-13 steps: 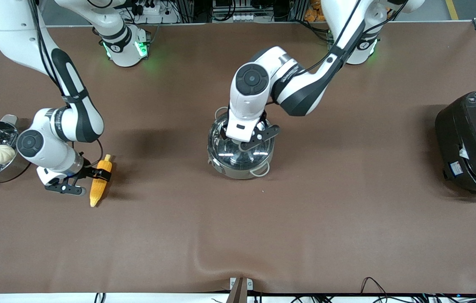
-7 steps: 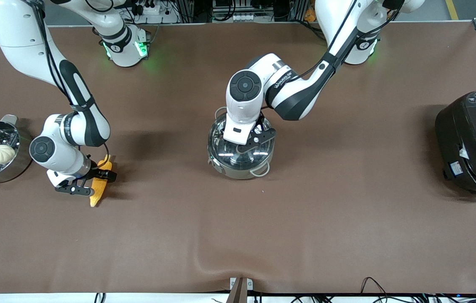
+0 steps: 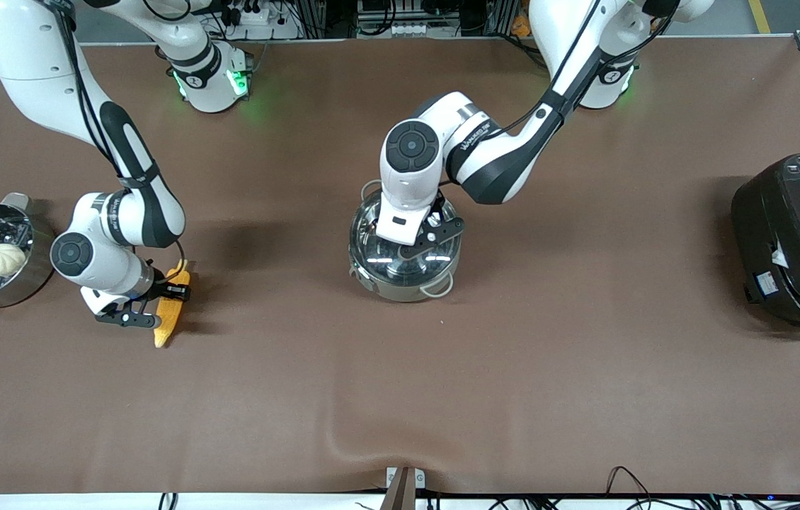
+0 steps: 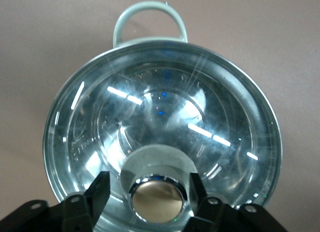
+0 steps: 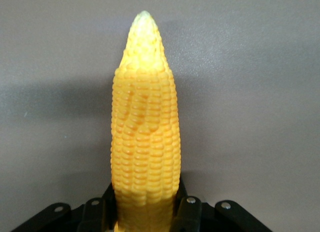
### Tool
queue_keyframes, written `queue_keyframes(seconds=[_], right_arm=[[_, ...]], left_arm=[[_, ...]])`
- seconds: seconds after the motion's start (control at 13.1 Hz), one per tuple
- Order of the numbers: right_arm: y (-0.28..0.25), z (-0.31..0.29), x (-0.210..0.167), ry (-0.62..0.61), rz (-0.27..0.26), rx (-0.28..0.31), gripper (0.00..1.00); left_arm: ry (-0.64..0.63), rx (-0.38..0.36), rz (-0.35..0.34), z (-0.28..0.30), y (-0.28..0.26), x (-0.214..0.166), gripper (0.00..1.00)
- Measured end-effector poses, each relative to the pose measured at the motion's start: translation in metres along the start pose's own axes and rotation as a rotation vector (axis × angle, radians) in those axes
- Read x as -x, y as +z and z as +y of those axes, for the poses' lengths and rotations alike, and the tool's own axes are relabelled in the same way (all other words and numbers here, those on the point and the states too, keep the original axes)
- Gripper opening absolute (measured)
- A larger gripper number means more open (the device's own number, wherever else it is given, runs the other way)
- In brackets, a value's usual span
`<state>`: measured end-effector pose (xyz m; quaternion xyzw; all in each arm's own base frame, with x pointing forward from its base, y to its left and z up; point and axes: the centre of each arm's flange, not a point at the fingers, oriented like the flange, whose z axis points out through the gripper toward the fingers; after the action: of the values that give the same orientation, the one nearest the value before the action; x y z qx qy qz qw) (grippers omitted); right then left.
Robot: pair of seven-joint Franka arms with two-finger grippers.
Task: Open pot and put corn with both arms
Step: 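Close the right gripper on the corn while the left gripper grips the knob, then lift the glass lid off with the left gripper while the right gripper carries corn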
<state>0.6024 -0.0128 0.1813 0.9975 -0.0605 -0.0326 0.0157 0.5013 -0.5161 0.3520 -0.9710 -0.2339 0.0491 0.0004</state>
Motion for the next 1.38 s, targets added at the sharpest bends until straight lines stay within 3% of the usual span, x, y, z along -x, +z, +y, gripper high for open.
queue_keyframes(seconds=[0.15,0.23,0.38,0.76,1.07,1.38], right_arm=[[-0.006,-0.003,-0.003,-0.003,-0.009,-0.001,0.44],[-0.013,-0.006,-0.007,-0.007,0.002,-0.005,0.44],[-0.041,-0.017,-0.017,-0.022,0.005,-0.015,0.44],[-0.149,-0.062,-0.038,-0.019,-0.02,-0.023,0.39],[-0.184,-0.114,-0.03,0.02,-0.033,-0.016,0.39],[-0.234,-0.167,-0.014,0.076,-0.07,-0.024,0.39]], left_arm=[[0.002,0.003,0.005,0.001,0.001,0.0,0.62],[0.004,0.001,0.005,0.002,0.002,0.001,0.62],[0.016,0.007,0.015,0.006,0.003,0.005,0.49],[0.019,0.006,0.021,0.007,0.003,0.006,0.49],[0.021,0.01,0.024,0.006,-0.006,0.008,0.49],[0.027,0.031,0.063,-0.012,-0.084,0.01,0.49]])
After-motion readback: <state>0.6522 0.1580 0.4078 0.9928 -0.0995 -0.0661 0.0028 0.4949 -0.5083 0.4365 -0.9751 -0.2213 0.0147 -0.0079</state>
